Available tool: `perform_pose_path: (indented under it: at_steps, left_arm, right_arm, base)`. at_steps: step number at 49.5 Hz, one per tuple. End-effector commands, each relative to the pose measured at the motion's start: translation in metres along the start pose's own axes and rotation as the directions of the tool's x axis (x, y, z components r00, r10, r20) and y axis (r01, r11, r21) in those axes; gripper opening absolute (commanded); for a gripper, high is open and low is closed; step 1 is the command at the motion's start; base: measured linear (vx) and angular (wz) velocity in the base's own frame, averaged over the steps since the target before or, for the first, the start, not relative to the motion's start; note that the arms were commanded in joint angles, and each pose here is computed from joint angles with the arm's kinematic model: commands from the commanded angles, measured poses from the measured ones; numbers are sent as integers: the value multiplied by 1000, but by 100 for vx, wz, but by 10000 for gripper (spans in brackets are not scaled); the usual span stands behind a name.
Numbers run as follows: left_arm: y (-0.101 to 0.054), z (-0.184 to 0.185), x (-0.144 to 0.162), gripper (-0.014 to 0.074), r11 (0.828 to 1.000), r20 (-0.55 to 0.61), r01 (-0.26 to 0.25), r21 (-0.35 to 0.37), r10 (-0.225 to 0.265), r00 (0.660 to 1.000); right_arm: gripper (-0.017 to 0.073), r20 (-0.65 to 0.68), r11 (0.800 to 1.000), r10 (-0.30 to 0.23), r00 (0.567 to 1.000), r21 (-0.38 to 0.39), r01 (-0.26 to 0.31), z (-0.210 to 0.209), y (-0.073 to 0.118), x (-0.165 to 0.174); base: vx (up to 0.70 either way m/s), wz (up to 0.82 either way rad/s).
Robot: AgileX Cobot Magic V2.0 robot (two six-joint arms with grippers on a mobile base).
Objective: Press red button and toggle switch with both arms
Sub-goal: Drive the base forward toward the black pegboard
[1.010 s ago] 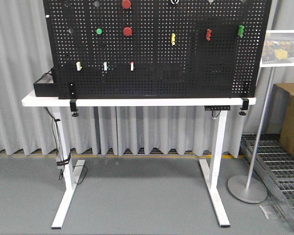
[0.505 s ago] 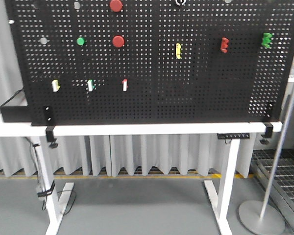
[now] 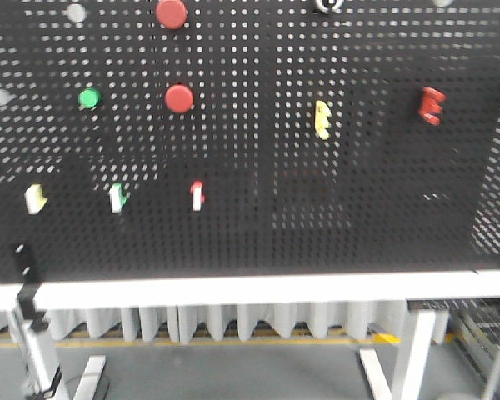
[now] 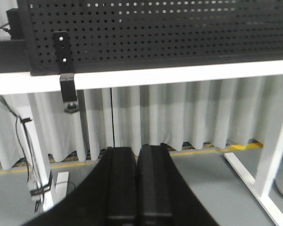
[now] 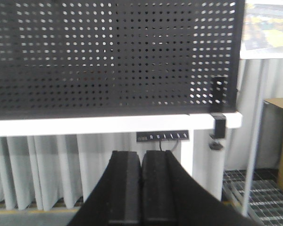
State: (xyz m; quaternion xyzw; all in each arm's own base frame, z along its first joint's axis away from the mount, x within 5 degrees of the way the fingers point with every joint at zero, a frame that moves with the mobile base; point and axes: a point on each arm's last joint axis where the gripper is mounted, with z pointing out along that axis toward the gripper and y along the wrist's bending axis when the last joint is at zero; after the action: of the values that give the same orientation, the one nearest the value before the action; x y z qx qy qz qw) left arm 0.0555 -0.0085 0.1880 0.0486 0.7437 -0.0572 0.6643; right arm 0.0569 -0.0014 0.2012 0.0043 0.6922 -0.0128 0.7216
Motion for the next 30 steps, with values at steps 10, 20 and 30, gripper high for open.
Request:
perform_pose_path:
  at_steps: [10,20,30]
  left_arm:
    - [0,1,3,2,1000,65,11,1,-11,998]
    - [0,1,3,2,1000,65,11,1,-11,998]
    - [0,1,3,2,1000,65,11,1,-11,998]
  right_arm:
    - [-3,87,1000,-20,996,4,20,-1,0,-4]
    - [-3,87,1000,-20,996,4,20,-1,0,-4]
    - [-3,90,1000,-20,996,4,20,-1,0,-5]
  base:
    - [45,3]
    - [40,3]
    - [27,1]
